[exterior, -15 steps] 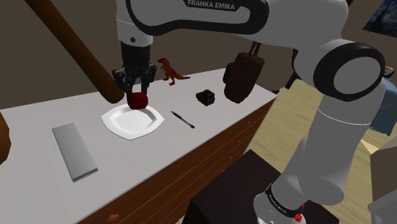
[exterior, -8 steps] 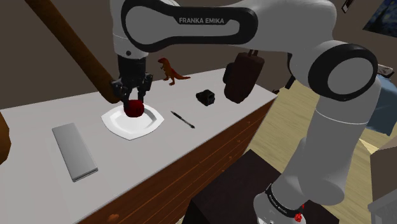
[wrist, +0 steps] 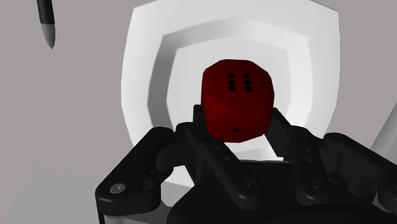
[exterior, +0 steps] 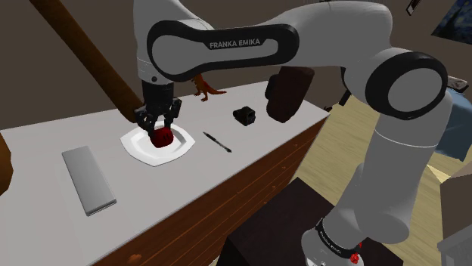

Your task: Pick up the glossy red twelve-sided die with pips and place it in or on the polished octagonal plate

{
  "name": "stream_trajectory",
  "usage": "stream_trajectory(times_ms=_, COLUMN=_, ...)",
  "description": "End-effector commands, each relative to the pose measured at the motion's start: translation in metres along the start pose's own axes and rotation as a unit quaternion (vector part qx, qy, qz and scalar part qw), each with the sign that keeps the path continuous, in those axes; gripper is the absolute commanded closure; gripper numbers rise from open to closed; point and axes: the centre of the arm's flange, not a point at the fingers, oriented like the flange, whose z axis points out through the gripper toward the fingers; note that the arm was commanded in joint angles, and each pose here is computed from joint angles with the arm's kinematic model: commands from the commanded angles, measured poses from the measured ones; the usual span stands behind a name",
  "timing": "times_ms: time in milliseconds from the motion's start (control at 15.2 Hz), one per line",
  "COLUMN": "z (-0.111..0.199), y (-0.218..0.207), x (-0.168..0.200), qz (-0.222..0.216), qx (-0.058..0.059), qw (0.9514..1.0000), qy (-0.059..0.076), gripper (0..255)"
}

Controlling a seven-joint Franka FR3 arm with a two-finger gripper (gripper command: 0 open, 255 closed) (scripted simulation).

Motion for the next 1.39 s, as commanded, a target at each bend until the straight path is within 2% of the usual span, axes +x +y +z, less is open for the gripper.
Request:
stream_trajectory(times_ms=0, z=0.006, y=-0.002, x=0.000, qz=-0.001, qx=-0.001, qw=1.0000, qy=-0.003, gripper=255)
stream_trajectory(times_ms=396, z=0.006, y=-0.002, x=0.000, qz=-0.001, qx=-0.001, qw=1.0000, qy=-0.003, gripper=255)
stream_trajectory(times_ms=462, z=0.007, y=-0.001, x=0.000, qz=-0.001, qx=-0.001, qw=1.0000, qy=-0.003, gripper=0)
stream_trajectory(times_ms=792, z=0.006, y=-0.002, x=0.000, qz=-0.001, qx=-0.001, qw=1.0000, qy=-0.003, gripper=0)
stream_trajectory(times_ms=1056, z=-0.044, y=-0.002, x=0.000, qz=-0.001, qx=-0.001, qw=1.0000, qy=-0.003, gripper=0)
stream_trajectory(times_ms=1320, z=-0.044, y=-0.002, x=0.000, qz=-0.001, qx=-0.001, qw=1.0000, qy=-0.003, gripper=0)
